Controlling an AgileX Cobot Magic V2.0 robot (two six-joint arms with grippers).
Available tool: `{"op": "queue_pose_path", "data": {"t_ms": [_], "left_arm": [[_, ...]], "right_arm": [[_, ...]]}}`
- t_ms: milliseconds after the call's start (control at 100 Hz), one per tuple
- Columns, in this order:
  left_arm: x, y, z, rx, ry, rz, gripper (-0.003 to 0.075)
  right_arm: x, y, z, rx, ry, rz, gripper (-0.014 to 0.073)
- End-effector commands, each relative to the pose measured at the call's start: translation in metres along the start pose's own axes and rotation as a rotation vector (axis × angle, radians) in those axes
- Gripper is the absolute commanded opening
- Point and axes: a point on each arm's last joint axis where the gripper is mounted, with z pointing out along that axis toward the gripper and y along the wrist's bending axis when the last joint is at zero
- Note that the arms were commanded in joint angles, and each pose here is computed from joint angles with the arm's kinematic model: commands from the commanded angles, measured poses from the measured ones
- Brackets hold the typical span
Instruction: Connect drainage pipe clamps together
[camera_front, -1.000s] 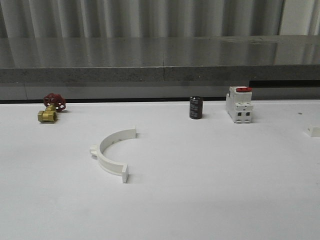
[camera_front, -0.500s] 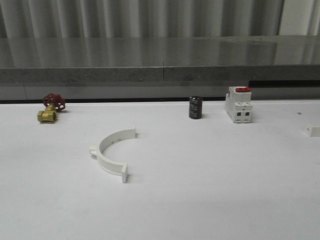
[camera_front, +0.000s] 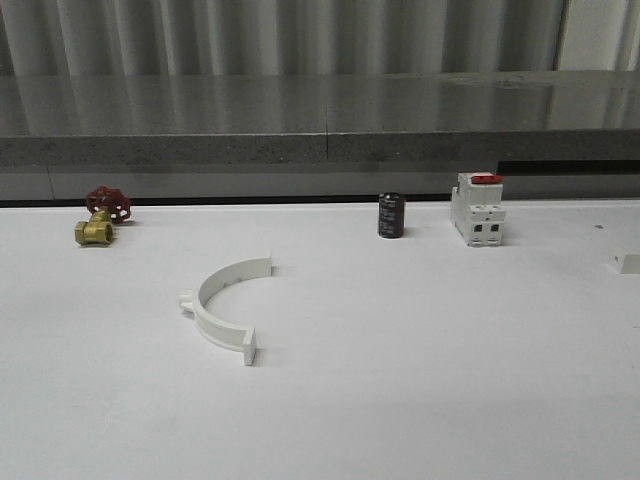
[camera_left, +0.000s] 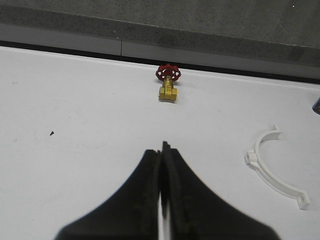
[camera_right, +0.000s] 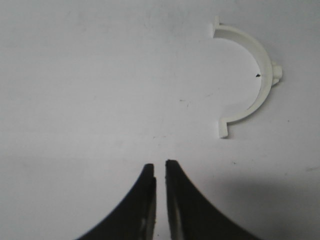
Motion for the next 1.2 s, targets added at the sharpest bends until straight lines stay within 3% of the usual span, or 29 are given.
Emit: {"op": "queue_pose_path", "data": {"t_ms": [0, 80, 130, 380, 530, 670, 920, 1190], "left_arm": [[-0.014, -0.004, -0.003, 0.031, -0.087, 0.004, -0.0020], [-0.014, -0.004, -0.003, 0.031, -0.087, 0.004, -0.0020], [-0.014, -0.004, -0.003, 0.031, -0.087, 0.004, -0.0020], [-0.014, -0.004, -0.003, 0.031, -0.087, 0.004, -0.0020], [-0.014, -0.004, -0.003, 0.031, -0.087, 0.004, -0.0020], [-0.014, -0.004, -0.003, 0.031, -0.087, 0.004, -0.0020], [-0.014, -0.004, -0.003, 0.031, -0.087, 0.004, -0.0020], [-0.014, -0.004, -0.003, 0.031, -0.087, 0.004, -0.0020]], "right_arm": [[-0.011, 0.001, -0.007, -0.008, -0.060, 0.001, 0.0304], [-0.011, 0.002, -0.007, -0.009, -0.066, 0.002, 0.0464], [-0.012, 0.002, -0.007, -0.011, -0.074, 0.004, 0.0506], [-0.047, -0.006, -0.005, 0.016, -0.070, 0.045, 0.0508], [-0.074, -0.031, 0.008, 0.081, -0.066, 0.088, 0.0508], [-0.089, -0.057, 0.032, 0.127, -0.007, 0.034, 0.0508], [-0.095, -0.091, 0.087, 0.149, 0.106, 0.035, 0.0508], [-0.087, -0.107, 0.141, 0.145, 0.183, 0.015, 0.0508]]}}
